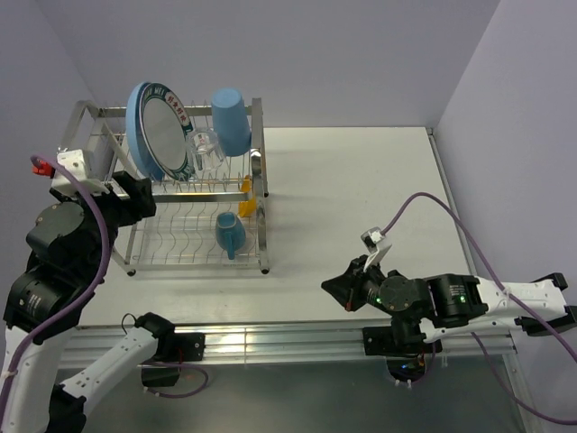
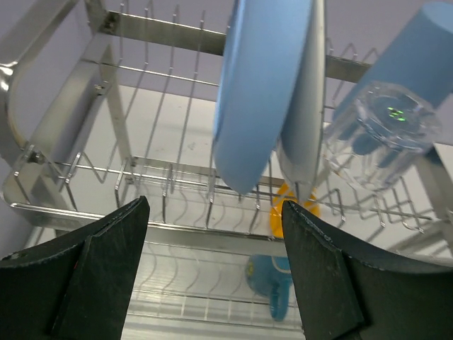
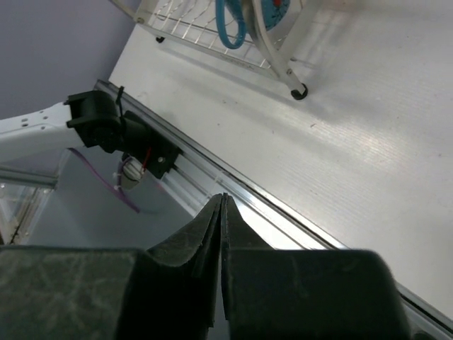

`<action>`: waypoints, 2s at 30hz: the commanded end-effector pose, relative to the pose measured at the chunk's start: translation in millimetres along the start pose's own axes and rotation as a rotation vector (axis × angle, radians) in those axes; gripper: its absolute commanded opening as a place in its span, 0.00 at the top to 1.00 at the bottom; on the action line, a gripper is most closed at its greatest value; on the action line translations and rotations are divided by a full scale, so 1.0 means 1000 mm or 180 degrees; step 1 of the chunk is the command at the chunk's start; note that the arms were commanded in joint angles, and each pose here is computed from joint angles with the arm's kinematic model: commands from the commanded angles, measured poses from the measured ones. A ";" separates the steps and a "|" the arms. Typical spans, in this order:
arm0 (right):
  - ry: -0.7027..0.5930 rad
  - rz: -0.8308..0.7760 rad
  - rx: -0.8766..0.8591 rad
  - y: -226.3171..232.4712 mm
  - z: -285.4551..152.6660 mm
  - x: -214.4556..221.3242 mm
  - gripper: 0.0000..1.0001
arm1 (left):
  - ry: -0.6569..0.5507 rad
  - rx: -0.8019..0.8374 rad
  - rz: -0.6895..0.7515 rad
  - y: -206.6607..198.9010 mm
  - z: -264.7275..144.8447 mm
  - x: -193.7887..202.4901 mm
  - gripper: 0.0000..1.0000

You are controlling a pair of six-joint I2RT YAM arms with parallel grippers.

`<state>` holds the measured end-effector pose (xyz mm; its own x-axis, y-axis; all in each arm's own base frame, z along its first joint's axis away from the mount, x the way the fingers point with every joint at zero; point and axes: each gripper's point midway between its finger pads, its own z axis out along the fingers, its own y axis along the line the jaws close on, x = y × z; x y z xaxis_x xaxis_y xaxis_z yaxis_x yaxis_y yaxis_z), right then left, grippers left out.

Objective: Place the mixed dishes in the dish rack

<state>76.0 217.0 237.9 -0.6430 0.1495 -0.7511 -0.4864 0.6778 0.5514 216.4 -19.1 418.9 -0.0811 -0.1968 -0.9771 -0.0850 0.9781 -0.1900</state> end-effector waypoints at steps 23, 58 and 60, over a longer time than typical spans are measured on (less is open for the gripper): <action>-0.0653 -0.0119 0.0096 -0.035 0.100 -0.040 0.00 | 0.0107 0.2968 -0.1857 -0.112 -0.097 0.078 0.16; -0.1774 0.0317 -0.1270 -0.052 0.042 -0.003 0.00 | 0.0311 0.3650 -0.2206 -0.116 -0.112 0.165 0.14; -0.1757 0.0383 -0.1196 -0.057 0.045 -0.002 0.00 | 0.0410 0.3750 -0.2340 -0.120 -0.111 0.174 0.14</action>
<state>131.4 213.2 211.5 -0.3676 0.5624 -0.7407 -0.6673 0.3952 0.6313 134.0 -184.7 237.5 -0.5647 -0.5608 -0.6055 0.5534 0.2869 -0.7819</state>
